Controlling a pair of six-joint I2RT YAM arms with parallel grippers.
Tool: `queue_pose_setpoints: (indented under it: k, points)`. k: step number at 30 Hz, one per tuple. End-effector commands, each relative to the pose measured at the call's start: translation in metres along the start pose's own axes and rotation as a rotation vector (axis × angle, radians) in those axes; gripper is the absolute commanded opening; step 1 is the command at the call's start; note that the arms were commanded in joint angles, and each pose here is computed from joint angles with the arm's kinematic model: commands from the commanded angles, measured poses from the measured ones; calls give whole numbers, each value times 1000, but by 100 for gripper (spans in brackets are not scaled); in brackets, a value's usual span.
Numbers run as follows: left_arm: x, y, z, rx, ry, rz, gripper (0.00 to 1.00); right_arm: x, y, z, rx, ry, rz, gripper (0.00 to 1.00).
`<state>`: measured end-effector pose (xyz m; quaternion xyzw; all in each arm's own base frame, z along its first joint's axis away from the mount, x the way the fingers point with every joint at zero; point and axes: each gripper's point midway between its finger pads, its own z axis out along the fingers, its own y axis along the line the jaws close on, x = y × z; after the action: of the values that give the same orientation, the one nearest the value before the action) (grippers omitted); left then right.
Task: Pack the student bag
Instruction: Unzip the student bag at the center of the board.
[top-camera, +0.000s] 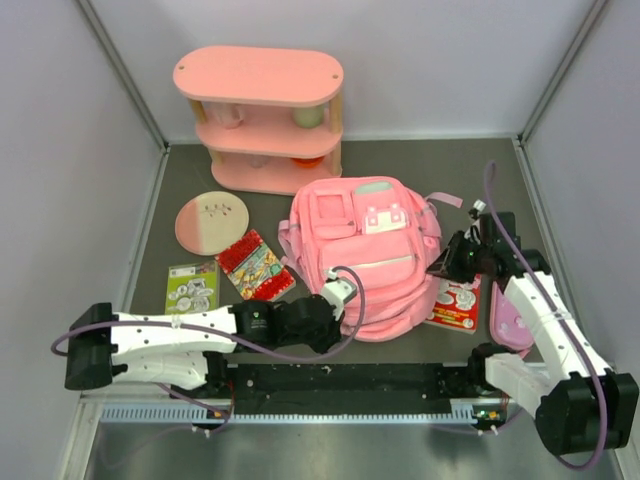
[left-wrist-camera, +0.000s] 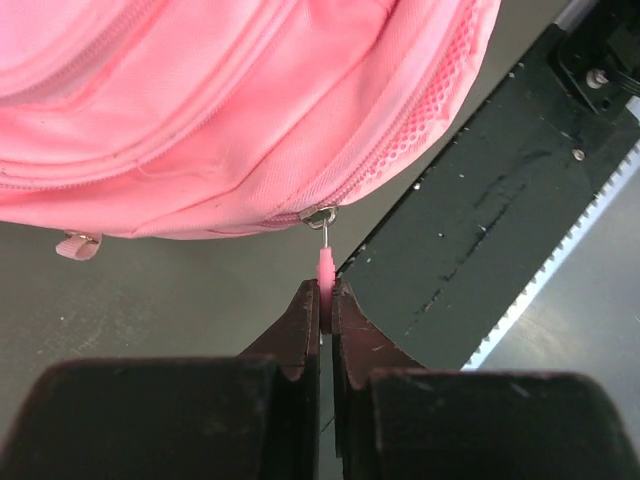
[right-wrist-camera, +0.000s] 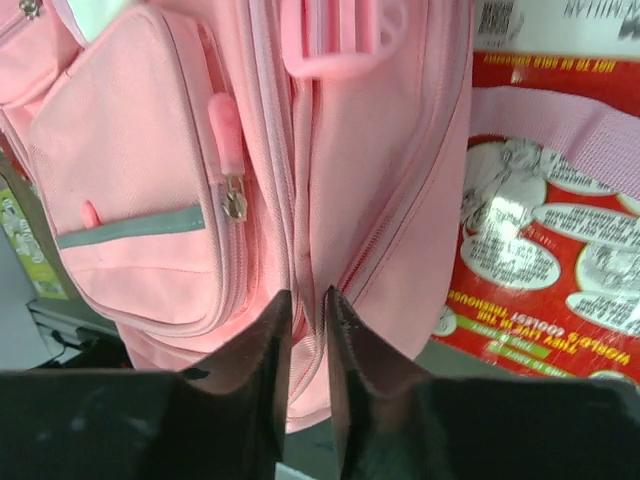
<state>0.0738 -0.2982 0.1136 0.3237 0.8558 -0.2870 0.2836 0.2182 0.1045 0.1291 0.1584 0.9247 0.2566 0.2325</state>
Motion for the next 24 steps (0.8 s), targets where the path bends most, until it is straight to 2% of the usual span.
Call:
queue_pose_setpoints:
  k: [1,2,3,4,7,9,12,13,14,24]
  points:
    - [-25,6,1,-103,-74,-78,0,-44,24,-11,-51,-166,-58,40]
    - [-27,11,2,-138,-88,-100,0,-42,23,-13,-52,-172,-52,59]
    - [-27,12,5,-145,-80,-99,0,-42,25,-23,-63,-216,-54,84]
    - [-33,8,6,-135,-95,-102,0,-40,24,-28,-63,-231,-49,99]
    - [-46,-4,11,-95,-120,-103,0,-23,28,-46,-118,-263,14,99]
    - [-47,-11,14,-68,-108,-86,0,5,40,-51,-240,-205,96,99]
    - [-56,-25,14,-18,-109,-61,0,37,48,-46,-340,-97,231,86]
    - [-57,-30,14,7,-106,-54,0,49,56,-51,-391,-82,219,84]
    - [-61,-34,14,26,-114,-40,0,57,56,-46,-402,-48,277,82]
    - [-71,-50,16,94,-128,8,0,98,76,-21,-412,88,253,77]
